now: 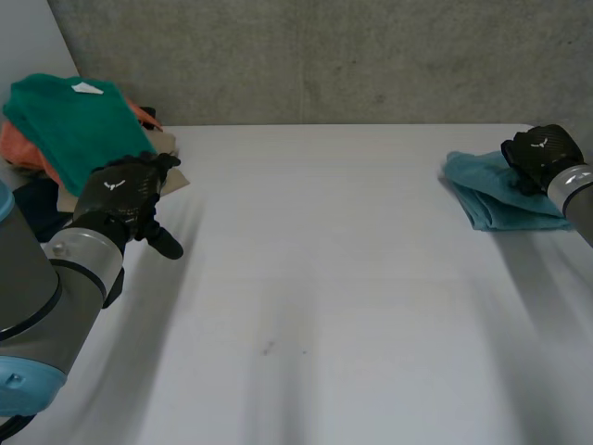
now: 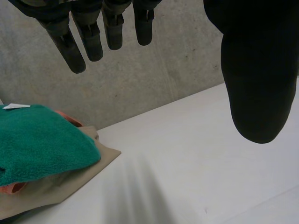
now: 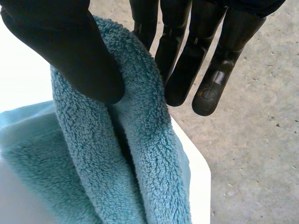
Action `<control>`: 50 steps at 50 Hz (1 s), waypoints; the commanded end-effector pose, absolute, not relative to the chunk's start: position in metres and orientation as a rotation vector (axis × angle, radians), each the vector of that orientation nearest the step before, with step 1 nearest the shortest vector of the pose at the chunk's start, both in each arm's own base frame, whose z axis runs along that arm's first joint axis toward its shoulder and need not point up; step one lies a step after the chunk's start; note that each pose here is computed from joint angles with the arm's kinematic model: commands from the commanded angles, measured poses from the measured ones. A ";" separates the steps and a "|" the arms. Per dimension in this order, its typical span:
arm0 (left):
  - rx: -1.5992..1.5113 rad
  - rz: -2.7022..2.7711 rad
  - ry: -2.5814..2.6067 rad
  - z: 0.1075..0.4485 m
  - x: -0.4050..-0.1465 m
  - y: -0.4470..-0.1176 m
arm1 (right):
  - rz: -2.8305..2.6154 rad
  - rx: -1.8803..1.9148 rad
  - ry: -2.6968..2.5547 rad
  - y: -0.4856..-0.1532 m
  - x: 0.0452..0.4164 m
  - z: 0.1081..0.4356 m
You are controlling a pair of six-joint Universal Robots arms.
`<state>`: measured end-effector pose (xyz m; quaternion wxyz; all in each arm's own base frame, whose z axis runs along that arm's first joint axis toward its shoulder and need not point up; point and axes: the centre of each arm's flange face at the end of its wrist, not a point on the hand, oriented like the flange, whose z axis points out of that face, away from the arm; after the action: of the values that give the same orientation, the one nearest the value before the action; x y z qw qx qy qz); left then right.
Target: Fold the laundry.
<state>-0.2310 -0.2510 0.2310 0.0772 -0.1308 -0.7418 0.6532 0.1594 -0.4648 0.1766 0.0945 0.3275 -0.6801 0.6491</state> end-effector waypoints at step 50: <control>-0.400 1.954 -2.220 0.231 -0.232 -0.249 | 1.821 1.070 -2.080 -0.442 0.165 0.165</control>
<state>-0.2321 -0.2488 0.2309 0.0785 -0.1336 -0.7416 0.6527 0.1635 -0.4336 0.1830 0.0717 0.3346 -0.7043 0.6220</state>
